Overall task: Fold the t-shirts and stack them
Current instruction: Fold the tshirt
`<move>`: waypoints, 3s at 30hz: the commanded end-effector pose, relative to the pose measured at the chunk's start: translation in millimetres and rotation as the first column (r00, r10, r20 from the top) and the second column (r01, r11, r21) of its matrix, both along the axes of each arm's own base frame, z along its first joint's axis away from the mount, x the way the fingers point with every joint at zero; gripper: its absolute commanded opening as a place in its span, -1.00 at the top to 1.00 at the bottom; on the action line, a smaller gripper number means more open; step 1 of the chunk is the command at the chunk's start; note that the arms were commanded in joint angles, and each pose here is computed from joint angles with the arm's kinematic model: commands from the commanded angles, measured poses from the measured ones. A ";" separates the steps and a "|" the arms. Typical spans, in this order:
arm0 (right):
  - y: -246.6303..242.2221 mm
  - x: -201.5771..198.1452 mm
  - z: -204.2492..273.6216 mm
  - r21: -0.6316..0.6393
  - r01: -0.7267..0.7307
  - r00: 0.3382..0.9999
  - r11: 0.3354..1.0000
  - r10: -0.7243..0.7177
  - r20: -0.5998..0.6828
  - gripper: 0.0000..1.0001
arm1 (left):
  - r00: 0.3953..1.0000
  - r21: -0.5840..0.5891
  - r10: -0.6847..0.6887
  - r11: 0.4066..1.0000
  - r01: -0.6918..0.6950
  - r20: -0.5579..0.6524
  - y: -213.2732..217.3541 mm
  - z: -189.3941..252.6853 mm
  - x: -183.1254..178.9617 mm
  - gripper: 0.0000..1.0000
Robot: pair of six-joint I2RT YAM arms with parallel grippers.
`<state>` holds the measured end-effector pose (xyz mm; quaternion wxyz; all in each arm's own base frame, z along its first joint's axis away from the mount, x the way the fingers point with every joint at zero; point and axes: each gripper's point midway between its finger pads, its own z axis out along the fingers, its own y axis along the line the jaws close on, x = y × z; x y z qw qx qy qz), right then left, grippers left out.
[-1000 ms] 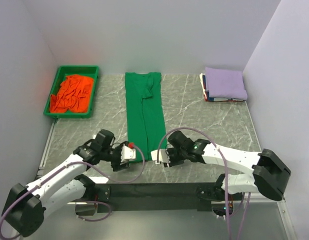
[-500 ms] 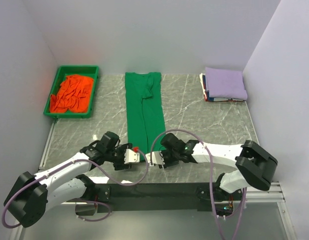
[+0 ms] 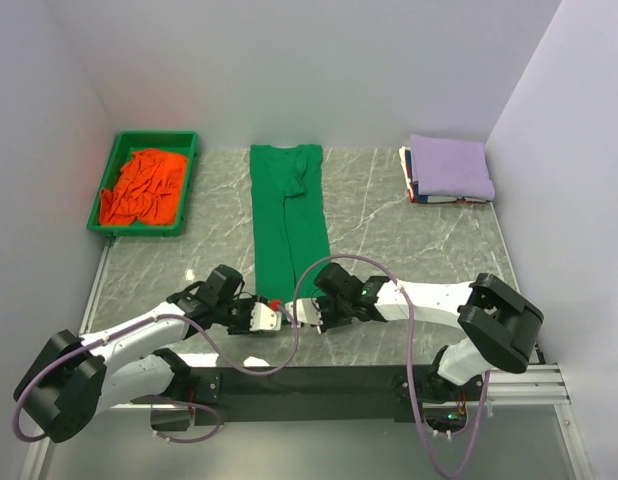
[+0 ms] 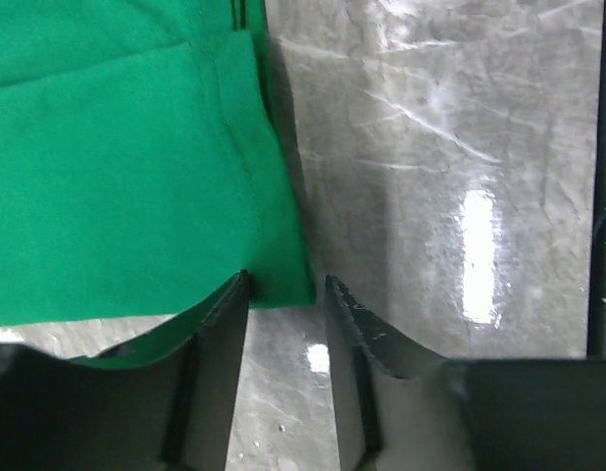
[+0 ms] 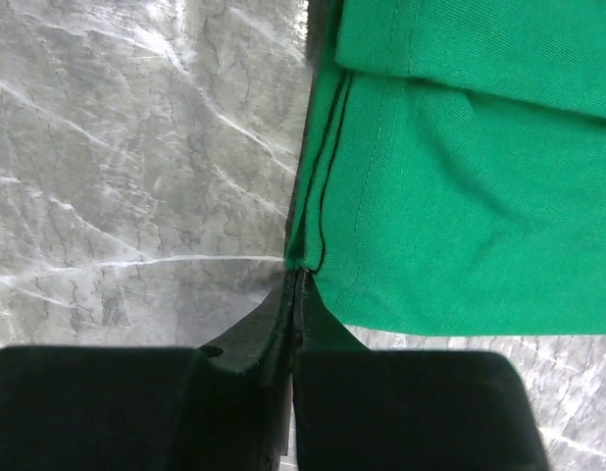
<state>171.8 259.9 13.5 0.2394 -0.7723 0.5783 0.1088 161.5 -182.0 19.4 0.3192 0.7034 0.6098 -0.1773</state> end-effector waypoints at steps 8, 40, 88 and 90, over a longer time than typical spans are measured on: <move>-14.3 -5.7 11.9 -0.011 0.066 0.996 0.998 -0.066 -0.062 1.00 | 0.999 0.016 -0.034 0.999 0.034 -0.002 1.6 -0.6 -5.1 0.93; -17.8 84.0 98.4 0.102 0.097 0.993 0.990 -0.104 0.063 1.00 | 0.994 -0.101 0.084 0.992 -0.077 0.068 5.4 74.2 76.6 0.99; -14.6 243.4 123.0 0.171 0.271 0.957 0.947 -0.285 0.060 0.35 | 0.948 -0.180 0.316 0.935 -0.304 0.039 59.2 93.3 269.2 0.04; -9.2 221.3 125.9 0.189 0.239 0.965 0.952 -0.255 0.063 0.35 | 0.956 -0.210 0.286 0.940 -0.268 0.061 52.0 102.0 247.9 0.05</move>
